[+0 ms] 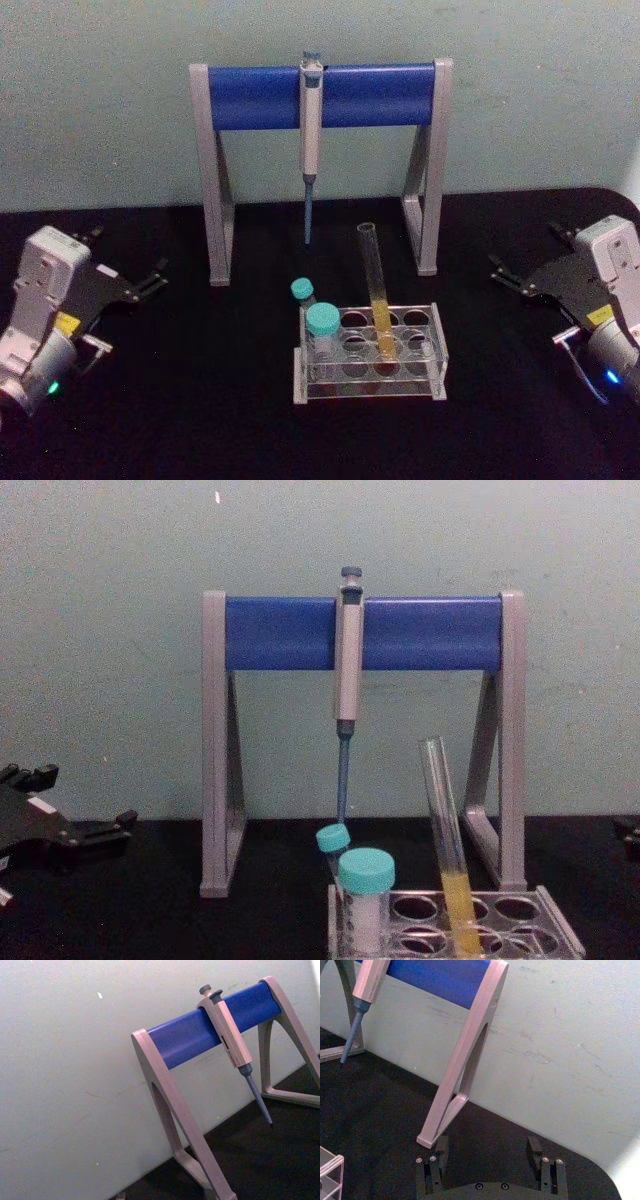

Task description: Pick up the test tube from the test tube rack, shake it, then place it back into the test tube rack.

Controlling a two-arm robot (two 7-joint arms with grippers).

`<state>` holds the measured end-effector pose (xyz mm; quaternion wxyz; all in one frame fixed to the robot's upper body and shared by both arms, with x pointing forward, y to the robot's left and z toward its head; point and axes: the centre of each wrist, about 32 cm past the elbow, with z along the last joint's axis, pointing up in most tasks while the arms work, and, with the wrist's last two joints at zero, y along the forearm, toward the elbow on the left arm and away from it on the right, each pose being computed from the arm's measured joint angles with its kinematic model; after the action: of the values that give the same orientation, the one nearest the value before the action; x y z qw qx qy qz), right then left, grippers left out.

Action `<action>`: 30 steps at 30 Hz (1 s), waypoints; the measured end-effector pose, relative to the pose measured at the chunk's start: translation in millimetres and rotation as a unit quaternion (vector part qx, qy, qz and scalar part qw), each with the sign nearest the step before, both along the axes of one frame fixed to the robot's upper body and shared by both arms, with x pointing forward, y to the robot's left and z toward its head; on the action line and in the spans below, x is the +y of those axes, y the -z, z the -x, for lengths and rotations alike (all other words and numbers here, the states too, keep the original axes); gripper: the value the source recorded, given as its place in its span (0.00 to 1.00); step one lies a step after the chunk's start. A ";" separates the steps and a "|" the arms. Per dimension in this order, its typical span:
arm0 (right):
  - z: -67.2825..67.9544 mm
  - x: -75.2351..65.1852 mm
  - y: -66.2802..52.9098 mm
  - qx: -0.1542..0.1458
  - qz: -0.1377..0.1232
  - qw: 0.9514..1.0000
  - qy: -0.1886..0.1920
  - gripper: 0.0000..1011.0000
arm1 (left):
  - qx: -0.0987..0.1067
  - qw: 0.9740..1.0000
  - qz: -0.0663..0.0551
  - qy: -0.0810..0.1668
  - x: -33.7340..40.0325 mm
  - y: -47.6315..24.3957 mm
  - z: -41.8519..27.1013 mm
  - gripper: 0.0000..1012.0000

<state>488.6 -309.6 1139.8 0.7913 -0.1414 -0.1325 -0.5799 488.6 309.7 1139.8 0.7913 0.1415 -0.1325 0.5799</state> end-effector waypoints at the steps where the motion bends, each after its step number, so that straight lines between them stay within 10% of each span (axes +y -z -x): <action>1: 0.0 0.0 0.0 0.000 0.000 1.000 0.000 0.99 | 0.000 1.000 0.000 0.000 0.0 0.0 0.0 0.99; 30: 0.0 0.0 0.0 0.000 0.000 1.000 0.000 0.99 | 0.000 1.000 0.000 0.000 0.0 0.0 0.0 0.99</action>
<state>488.6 -309.7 1139.8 0.7913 -0.1415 -0.1324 -0.5800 488.6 309.7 1139.8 0.7913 0.1415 -0.1325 0.5799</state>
